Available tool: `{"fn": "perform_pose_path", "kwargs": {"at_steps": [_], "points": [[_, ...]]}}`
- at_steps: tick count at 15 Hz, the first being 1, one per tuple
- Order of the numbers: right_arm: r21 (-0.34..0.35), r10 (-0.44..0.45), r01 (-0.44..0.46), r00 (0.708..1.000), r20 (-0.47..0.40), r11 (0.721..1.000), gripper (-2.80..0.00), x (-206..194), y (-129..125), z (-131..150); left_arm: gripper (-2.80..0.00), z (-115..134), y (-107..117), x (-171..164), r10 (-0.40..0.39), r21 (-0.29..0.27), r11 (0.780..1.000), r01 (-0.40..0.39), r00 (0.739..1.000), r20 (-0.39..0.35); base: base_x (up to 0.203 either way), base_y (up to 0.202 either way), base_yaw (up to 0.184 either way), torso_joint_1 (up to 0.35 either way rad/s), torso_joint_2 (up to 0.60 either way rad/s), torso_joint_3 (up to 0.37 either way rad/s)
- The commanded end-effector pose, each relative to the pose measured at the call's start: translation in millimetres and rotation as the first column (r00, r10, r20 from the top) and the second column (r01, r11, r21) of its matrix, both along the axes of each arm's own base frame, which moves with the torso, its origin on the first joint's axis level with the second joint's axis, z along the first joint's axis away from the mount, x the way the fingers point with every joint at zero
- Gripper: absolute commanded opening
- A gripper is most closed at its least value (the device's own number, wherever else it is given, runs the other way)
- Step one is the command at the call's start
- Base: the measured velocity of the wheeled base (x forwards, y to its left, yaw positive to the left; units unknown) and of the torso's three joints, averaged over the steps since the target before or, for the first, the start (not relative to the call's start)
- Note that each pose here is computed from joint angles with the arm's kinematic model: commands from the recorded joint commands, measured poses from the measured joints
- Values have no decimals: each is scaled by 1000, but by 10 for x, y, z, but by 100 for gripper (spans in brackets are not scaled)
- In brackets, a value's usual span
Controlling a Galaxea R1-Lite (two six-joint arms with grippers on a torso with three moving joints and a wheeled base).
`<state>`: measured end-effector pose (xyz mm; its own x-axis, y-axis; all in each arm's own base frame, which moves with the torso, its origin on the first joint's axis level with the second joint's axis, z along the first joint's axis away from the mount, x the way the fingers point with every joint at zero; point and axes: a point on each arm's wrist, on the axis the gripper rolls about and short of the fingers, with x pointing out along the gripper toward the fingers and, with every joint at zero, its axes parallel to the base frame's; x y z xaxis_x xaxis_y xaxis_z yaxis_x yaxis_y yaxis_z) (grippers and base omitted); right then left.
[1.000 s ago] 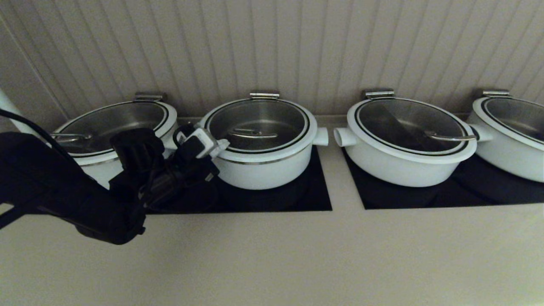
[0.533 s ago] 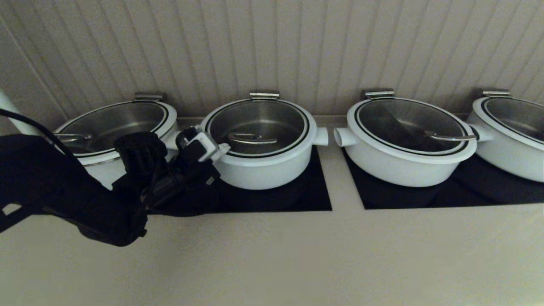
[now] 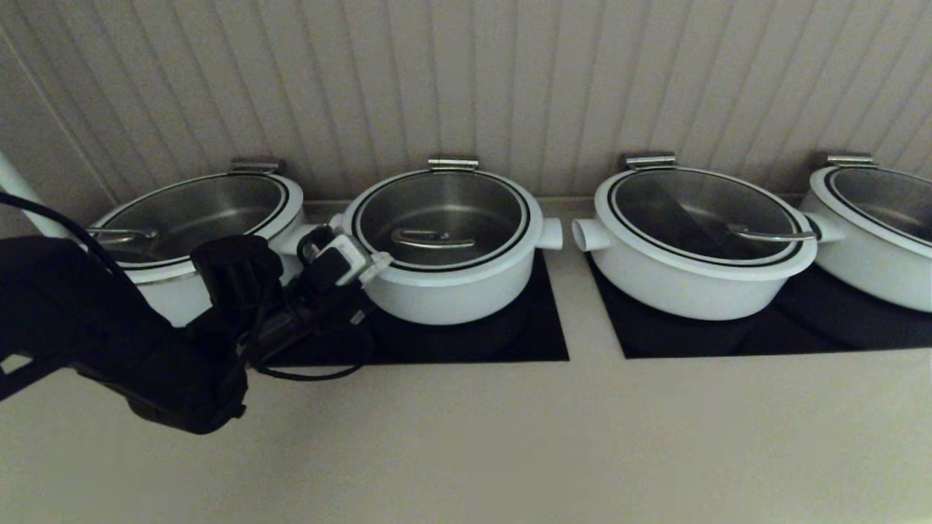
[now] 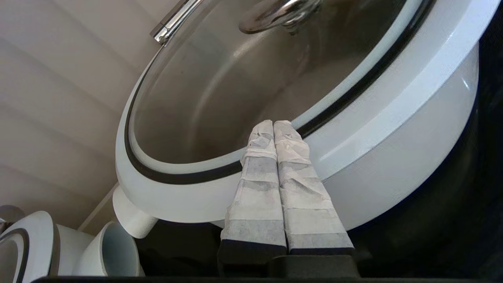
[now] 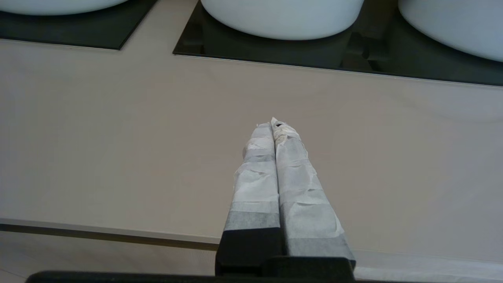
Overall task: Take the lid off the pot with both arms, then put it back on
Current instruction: Close the pot lid
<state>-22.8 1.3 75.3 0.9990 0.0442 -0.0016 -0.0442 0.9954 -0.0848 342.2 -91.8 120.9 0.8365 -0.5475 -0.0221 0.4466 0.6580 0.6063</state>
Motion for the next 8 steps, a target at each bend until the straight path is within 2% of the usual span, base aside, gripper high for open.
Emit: {"fn": "perform_pose_path", "kwargs": {"at_steps": [1, 8], "points": [[-1, 0, 0, 1000, 0, 1000, -280, 0, 0, 0, -280, -2, 4, -20, -2, 3, 1000, 2, 1000, 2, 0, 0, 0, 0, 0, 0], [-1, 0, 0, 1000, -1, 1000, -280, 1, 0, 0, -280, 43, 15, -62, -2, 2, 1000, 2, 1000, 12, 0, 0, 0, 0, 0, 0]]}}
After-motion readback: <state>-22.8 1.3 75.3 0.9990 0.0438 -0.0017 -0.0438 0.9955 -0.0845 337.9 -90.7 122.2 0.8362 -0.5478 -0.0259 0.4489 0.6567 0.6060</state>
